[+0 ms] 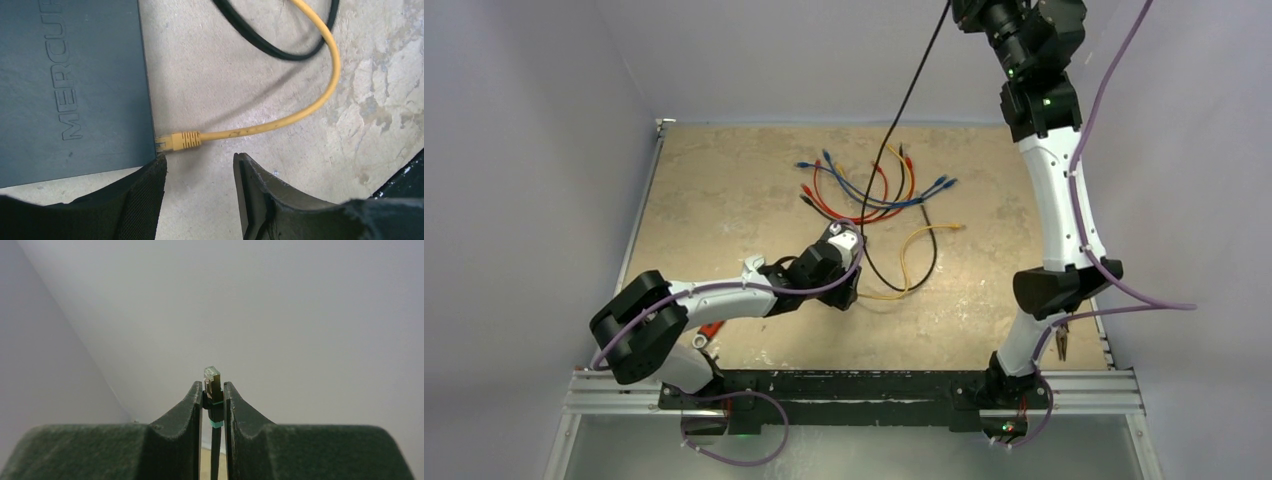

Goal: Pull the plug from the switch port
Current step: Place the connector at the center of the board.

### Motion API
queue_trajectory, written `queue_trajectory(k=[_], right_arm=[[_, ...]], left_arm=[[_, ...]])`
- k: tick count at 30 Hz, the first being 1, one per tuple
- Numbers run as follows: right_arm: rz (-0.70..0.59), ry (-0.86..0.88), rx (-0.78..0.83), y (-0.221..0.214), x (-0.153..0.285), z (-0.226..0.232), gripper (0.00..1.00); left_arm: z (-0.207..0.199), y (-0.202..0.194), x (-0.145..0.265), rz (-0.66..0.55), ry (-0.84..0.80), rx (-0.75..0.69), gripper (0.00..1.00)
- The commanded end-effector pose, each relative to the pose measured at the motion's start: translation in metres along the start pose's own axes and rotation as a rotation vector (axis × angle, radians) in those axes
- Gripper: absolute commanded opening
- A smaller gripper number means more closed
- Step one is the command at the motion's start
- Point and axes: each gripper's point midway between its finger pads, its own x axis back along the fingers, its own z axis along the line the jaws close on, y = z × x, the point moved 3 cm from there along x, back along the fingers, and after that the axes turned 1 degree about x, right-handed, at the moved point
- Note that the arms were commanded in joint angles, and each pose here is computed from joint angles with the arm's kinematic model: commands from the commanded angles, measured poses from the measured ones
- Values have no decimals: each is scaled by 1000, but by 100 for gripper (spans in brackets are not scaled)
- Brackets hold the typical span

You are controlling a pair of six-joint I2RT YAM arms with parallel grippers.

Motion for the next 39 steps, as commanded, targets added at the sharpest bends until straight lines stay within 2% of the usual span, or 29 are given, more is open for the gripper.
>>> queue_trajectory(k=[1, 12, 17, 30, 36, 39], right_arm=[[71, 59, -57, -14, -1, 7, 0], [386, 142, -233, -122, 7, 10, 0], [483, 136, -261, -154, 15, 6, 0], [511, 96, -244, -170, 10, -4, 0], [500, 113, -241, -176, 1, -5, 0], [482, 128, -237, -174, -3, -4, 0]], left_arm=[[-15, 15, 8, -86, -93, 65, 52], [-31, 17, 31, -114, -206, 134, 56], [-33, 16, 44, -133, -239, 137, 59], [-28, 16, 63, -203, -243, 159, 67], [-19, 22, 66, -245, -197, 174, 75], [-16, 27, 70, -280, -192, 199, 85]])
